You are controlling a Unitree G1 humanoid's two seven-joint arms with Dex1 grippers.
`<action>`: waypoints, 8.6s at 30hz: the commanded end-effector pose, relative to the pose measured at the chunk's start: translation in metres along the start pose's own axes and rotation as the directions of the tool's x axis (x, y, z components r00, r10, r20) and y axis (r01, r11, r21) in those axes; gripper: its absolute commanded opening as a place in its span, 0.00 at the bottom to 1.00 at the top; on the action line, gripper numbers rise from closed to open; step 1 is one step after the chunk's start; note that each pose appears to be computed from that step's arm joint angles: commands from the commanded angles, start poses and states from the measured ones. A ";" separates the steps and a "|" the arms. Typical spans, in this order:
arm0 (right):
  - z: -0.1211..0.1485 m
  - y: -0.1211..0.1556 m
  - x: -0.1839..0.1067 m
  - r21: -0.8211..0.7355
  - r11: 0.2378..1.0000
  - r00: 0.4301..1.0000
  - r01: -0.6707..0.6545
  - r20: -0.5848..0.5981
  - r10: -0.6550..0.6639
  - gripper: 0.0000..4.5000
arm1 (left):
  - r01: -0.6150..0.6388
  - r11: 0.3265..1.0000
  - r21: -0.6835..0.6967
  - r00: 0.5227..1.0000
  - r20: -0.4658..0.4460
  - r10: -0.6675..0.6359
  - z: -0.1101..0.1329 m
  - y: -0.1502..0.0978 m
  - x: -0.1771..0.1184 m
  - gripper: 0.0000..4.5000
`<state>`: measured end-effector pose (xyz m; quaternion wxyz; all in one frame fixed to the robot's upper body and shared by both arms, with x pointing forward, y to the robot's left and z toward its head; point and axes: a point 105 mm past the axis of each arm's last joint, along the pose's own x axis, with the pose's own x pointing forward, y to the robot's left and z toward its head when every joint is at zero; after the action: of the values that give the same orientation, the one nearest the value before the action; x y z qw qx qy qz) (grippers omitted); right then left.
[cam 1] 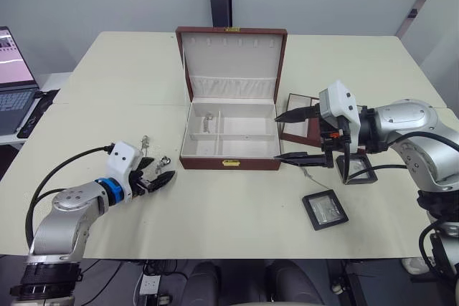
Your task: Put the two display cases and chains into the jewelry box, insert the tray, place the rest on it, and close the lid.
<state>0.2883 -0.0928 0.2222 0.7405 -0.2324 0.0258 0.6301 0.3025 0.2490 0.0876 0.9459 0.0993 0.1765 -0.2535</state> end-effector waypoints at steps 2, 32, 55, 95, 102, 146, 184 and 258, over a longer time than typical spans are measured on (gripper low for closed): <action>0.013 0.001 -0.001 -0.057 0.998 1.000 0.001 0.013 0.000 1.00 | 0.016 1.000 0.006 1.000 -0.010 -0.016 0.001 -0.006 0.004 0.87; 0.015 -0.003 -0.004 -0.061 0.998 1.000 0.008 0.016 -0.007 1.00 | -0.031 0.999 -0.037 0.995 0.091 0.034 0.038 -0.007 -0.018 0.00; 0.013 -0.004 -0.003 -0.067 0.998 1.000 0.004 0.020 -0.002 1.00 | -0.031 0.999 -0.009 0.987 0.159 0.032 0.059 0.009 -0.084 0.00; 0.009 -0.001 -0.003 -0.058 0.997 0.999 0.044 0.010 -0.043 1.00 | 0.353 0.857 0.376 0.920 0.026 -0.391 0.136 -0.038 0.018 0.00; 0.008 -0.001 -0.003 -0.061 0.997 0.999 0.045 0.004 -0.045 1.00 | 0.319 0.873 0.368 0.941 -0.011 -0.339 0.119 -0.032 0.029 0.00; -0.111 -0.017 -0.192 -0.025 0.794 0.725 0.607 -0.392 -0.567 1.00 | -0.318 0.947 0.042 0.948 0.043 0.316 -0.004 0.075 -0.139 1.00; -0.149 0.018 -0.231 0.026 0.746 0.642 0.665 -0.530 -0.554 1.00 | -0.029 0.996 0.084 0.999 0.041 0.025 0.014 0.011 -0.126 1.00; -0.096 0.006 -0.132 0.025 1.000 0.854 -0.003 -0.520 0.016 0.00 | 0.516 0.733 0.443 0.723 0.234 -0.651 0.113 -0.118 -0.079 1.00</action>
<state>0.2799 -0.2629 0.1580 0.7068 -0.3771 0.2502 0.5437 0.2070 0.1428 0.2023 0.7791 0.1394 -0.0222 -0.6108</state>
